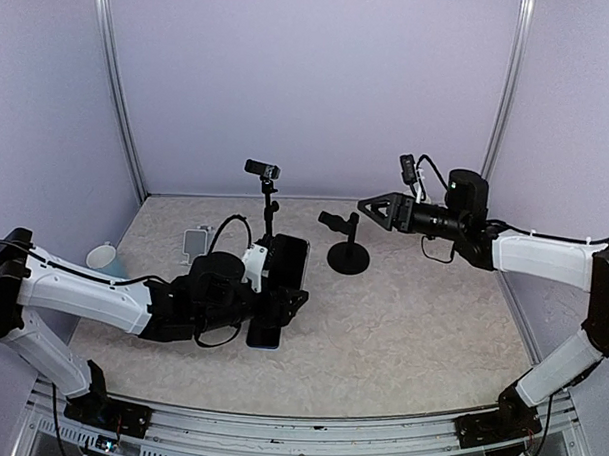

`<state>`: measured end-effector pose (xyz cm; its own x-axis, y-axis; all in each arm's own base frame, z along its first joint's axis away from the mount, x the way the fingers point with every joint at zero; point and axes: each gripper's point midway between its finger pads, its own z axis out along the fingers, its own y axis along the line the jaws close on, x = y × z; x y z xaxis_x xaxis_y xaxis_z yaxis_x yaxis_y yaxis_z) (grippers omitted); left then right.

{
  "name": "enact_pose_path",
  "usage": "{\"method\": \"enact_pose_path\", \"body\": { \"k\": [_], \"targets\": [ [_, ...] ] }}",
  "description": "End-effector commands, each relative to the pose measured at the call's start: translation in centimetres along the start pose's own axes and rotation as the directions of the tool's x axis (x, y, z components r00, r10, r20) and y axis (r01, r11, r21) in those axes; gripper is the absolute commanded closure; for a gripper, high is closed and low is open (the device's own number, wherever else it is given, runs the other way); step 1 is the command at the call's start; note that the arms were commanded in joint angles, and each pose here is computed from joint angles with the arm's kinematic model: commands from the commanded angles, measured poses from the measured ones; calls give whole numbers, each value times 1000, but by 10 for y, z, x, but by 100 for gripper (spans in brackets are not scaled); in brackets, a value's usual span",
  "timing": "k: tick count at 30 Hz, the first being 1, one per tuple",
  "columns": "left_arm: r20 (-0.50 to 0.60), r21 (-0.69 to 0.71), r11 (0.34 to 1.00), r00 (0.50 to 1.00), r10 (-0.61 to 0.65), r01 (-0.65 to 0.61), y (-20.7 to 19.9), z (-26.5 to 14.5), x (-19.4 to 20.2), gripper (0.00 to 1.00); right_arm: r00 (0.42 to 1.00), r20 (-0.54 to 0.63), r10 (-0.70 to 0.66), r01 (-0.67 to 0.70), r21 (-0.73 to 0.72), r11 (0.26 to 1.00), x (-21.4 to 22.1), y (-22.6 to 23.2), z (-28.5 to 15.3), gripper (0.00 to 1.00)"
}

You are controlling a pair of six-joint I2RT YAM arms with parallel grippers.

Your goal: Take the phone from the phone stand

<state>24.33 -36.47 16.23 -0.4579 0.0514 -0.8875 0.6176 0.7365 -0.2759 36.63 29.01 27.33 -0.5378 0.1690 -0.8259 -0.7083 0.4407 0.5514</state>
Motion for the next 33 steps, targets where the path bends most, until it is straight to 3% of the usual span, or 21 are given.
{"method": "enact_pose_path", "body": {
  "k": [1, 7, 15, 33],
  "targets": [
    [124, -1, 997, 989, -77, 78, -9, 6, -36, 93, 999, -21, 36, -36, 7, 999, 18, 12, -24, 14],
    [128, -16, 994, 986, -103, 106, -18, 20, -36, 93, 994, -58, 89, -92, -49, 995, 60, 48, -42, 16],
    [129, 41, 994, 986, -108, 103, -43, 30, -39, 93, 986, -111, 125, -135, -84, 987, 107, 75, -34, 24],
    [111, 89, 993, 990, -83, 73, -71, 35, -32, 93, 985, -149, 85, -99, -93, 991, 124, 89, 4, 53]
  ]
}}
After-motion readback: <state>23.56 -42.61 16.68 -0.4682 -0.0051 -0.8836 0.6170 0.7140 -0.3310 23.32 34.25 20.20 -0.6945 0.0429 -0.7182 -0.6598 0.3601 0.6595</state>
